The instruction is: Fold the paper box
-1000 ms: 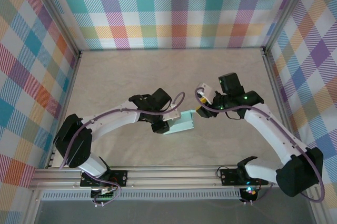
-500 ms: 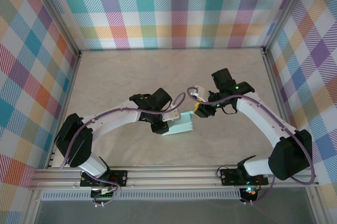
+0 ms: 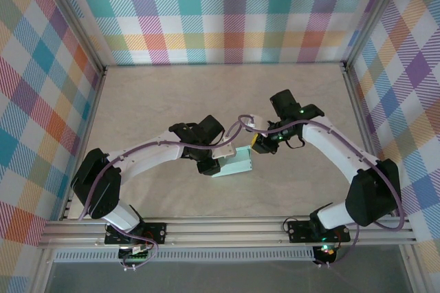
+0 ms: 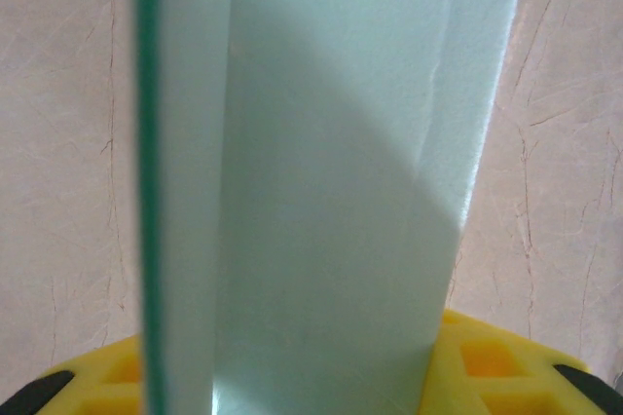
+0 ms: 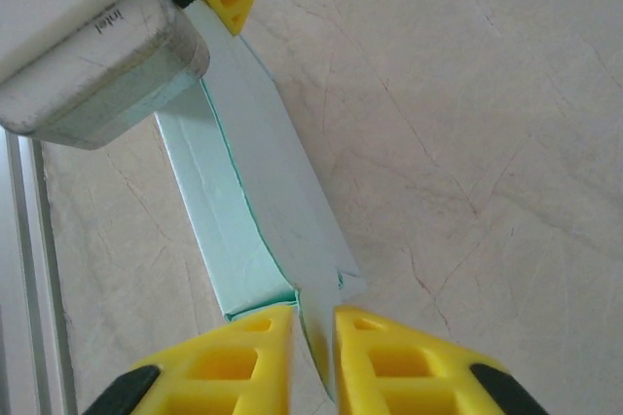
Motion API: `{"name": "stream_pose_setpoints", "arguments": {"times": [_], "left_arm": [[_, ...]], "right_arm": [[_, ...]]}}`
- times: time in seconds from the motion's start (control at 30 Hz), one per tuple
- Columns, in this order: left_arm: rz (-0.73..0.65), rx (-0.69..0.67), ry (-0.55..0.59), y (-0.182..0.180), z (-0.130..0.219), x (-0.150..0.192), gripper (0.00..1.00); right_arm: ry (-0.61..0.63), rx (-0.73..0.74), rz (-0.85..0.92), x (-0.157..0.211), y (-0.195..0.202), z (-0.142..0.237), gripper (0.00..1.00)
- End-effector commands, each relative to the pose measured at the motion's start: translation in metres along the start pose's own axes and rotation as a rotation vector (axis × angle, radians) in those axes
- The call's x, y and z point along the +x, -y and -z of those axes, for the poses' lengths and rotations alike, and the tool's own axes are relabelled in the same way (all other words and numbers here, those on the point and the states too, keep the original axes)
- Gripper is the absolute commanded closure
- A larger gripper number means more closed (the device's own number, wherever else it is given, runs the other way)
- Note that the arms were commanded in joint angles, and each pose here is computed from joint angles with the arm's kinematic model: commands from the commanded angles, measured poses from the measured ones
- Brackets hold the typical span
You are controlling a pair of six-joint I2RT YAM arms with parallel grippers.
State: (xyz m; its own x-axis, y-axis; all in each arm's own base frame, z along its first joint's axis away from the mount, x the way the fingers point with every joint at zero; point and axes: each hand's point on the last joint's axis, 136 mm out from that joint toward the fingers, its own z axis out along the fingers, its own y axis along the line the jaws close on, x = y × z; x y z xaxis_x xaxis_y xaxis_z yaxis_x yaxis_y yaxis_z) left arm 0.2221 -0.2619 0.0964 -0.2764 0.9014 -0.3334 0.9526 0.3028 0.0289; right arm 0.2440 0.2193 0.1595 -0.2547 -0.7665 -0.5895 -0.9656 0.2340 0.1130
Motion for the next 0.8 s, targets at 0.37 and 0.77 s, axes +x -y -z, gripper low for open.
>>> {"name": "stream_pose_setpoints", "arguments": {"times": [0.37, 0.77], "left_arm": [[0.078, 0.001, -0.008, -0.004, -0.001, -0.005, 0.65], [0.077, -0.053, -0.006, -0.008, 0.002, -0.015, 0.63]], "right_arm": [[0.036, 0.07, -0.058, -0.019, -0.006, -0.001, 1.0], [0.186, 0.331, -0.489, -0.02, 0.005, 0.001, 1.0]]}}
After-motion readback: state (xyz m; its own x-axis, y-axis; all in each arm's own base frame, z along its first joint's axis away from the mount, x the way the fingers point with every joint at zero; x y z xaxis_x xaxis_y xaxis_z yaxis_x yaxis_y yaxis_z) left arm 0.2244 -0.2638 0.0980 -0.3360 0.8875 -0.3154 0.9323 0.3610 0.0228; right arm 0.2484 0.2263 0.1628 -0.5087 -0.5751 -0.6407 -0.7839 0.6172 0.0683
